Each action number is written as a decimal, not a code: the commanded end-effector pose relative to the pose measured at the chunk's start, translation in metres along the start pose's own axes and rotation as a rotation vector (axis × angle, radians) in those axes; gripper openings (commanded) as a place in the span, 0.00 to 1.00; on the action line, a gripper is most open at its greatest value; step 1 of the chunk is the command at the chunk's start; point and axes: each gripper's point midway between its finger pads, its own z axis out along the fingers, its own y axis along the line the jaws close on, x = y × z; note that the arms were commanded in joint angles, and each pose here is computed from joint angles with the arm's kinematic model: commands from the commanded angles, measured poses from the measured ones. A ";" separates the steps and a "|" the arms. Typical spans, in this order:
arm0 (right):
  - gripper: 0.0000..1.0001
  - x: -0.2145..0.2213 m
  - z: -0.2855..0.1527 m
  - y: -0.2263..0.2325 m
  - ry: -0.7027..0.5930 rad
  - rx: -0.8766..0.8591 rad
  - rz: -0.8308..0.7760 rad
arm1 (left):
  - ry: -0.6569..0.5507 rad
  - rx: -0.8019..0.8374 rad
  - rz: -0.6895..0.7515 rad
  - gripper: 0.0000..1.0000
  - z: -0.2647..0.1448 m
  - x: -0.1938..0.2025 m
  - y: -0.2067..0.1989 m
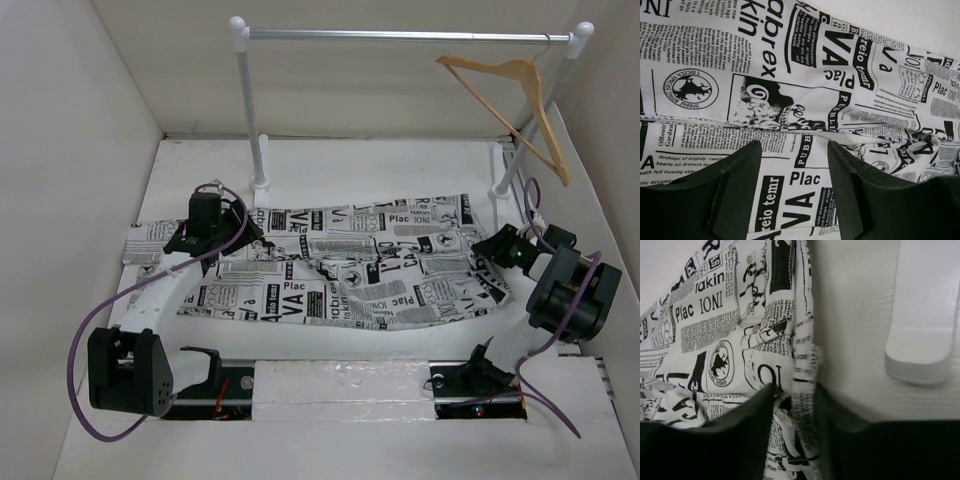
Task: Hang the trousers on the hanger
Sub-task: Fold the trousers
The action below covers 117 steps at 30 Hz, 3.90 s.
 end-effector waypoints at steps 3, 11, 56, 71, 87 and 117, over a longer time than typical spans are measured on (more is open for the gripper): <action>0.05 -0.015 -0.003 0.020 -0.066 -0.081 -0.008 | -0.030 0.044 0.039 0.51 -0.001 -0.013 -0.011; 0.00 -0.070 -0.076 0.003 -0.275 0.187 0.005 | 0.026 0.017 0.067 0.52 0.005 0.000 -0.001; 0.00 0.210 -0.046 0.299 0.360 -0.403 -0.664 | 0.265 -0.746 -0.561 0.00 0.022 0.099 0.169; 0.00 0.179 -0.033 0.312 0.335 -0.429 -0.762 | 0.019 -0.619 -0.417 0.00 0.027 -0.014 0.132; 0.00 0.210 -0.076 0.303 0.387 -0.605 -0.808 | -0.115 -0.703 -0.818 0.34 -0.067 0.021 0.218; 0.01 0.191 -0.080 0.298 0.397 -0.559 -0.764 | -0.096 -0.617 -0.886 0.00 -0.020 0.035 0.246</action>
